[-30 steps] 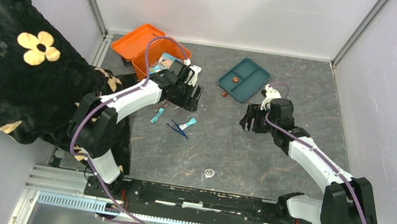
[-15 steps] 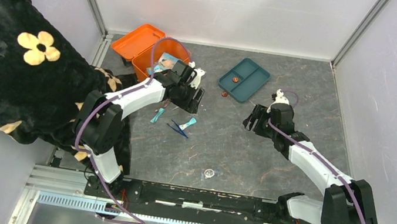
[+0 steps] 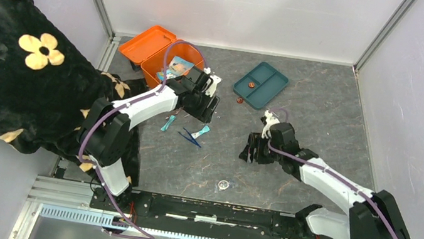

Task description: Organize the medicine kit

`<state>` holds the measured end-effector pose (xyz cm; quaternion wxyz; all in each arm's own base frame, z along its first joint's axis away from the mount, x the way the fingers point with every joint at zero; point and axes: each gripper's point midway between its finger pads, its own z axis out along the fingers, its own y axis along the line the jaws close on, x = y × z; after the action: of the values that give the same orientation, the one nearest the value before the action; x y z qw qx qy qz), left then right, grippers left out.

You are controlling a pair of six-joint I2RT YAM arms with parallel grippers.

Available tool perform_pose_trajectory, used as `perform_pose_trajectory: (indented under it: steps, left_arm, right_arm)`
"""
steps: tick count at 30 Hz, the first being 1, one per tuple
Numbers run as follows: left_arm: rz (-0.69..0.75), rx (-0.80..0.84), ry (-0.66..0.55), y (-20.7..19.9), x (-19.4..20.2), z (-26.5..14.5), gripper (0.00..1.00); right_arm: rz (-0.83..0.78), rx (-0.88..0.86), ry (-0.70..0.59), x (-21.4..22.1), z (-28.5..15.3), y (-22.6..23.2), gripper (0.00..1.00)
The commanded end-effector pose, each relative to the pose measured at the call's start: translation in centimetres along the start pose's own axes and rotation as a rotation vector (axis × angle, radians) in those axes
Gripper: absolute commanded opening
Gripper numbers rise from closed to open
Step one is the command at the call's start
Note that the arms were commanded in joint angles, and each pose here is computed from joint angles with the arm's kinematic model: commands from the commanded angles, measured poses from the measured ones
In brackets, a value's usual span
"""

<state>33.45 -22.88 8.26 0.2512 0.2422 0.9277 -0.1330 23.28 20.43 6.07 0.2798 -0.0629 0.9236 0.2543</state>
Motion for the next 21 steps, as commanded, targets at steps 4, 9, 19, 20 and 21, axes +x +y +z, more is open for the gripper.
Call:
perform_pose_trajectory:
  steps: [4, 9, 19, 20, 21]
  left_arm:
    - [-0.031, 0.009, -0.131, -0.7, -3.1, -2.8, 0.72]
    - [-0.033, 0.002, -0.133, -0.5, -3.2, -2.9, 0.72]
    - [-0.032, 0.002, -0.118, -0.6, -2.9, -2.7, 0.71]
    - [-0.03, 0.001, -0.12, -0.5, -3.0, -2.7, 0.71]
    - [-0.031, -0.001, -0.119, -0.5, -2.9, -2.7, 0.71]
  right_arm:
    - [-0.245, -0.29, 0.042, 3.4, -1.6, 3.3, 0.68]
    - [-0.257, -0.332, 0.073, 6.0, -1.9, 3.9, 0.66]
    - [-0.272, -0.376, 0.169, 9.0, -1.4, 4.7, 0.61]
    - [-0.27, -0.385, 0.178, 9.2, -1.2, 4.8, 0.59]
    - [-0.271, -0.403, 0.184, 9.4, -1.1, 5.1, 0.58]
